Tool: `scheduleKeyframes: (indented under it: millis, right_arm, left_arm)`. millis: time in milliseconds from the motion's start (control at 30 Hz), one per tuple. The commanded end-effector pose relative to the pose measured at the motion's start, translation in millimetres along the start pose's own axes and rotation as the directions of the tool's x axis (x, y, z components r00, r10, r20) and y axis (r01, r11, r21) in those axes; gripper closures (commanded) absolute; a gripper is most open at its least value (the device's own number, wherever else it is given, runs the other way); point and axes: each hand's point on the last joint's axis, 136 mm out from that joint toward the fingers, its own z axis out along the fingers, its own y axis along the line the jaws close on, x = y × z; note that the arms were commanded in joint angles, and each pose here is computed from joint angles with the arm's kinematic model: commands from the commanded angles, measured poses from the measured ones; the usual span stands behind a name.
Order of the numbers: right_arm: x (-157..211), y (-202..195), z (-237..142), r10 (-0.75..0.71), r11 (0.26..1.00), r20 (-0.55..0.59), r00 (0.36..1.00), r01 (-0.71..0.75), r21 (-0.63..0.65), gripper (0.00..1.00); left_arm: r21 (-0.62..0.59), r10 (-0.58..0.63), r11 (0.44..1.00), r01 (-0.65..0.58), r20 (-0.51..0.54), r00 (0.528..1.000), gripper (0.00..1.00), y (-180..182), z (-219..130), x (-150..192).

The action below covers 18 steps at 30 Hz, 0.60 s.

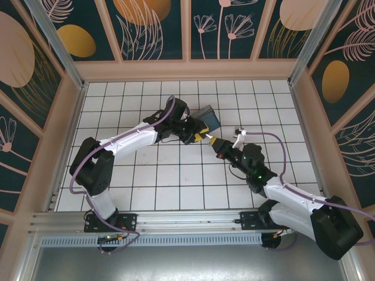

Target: Unlock a padlock with a key

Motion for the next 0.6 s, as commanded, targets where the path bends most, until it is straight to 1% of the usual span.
scheduleKeyframes:
  millis: [0,100,133,167,433,567]
  right_arm:
    - [-12.2,10.7,1.8,-0.032,0.999,0.041,0.999,0.033,-0.023,1.00]
    - [-11.1,5.6,1.2,-0.028,1.000,0.042,0.999,0.028,-0.005,1.00]
    - [-10.4,3.7,0.9,-0.024,1.000,0.042,0.999,0.024,0.001,1.00]
    - [-10.8,3.2,0.7,-0.023,1.000,0.046,0.999,0.023,0.001,1.00]
    - [-4.7,0.1,12.1,-0.010,1.000,0.005,1.000,0.010,0.000,1.00]
    - [-7.5,3.5,13.9,-0.014,1.000,0.013,1.000,0.014,-0.014,1.00]
  left_arm:
    - [0.112,0.031,0.993,-0.032,0.004,1.000,0.72,-31.8,-17.8,1.8]
    - [0.108,0.021,0.994,-0.022,0.011,1.000,0.72,-28.7,-17.8,-1.3]
    - [0.129,0.029,0.991,-0.030,0.016,0.999,0.72,-35.3,-25.8,1.1]
    - [0.135,0.029,0.990,-0.031,0.014,0.999,0.73,-36.5,-26.5,2.0]
    - [0.147,0.030,0.989,-0.031,0.007,1.000,0.72,-37.6,-24.9,1.1]
    - [0.154,0.033,0.987,-0.033,0.004,0.999,0.72,-39.5,-25.5,2.1]
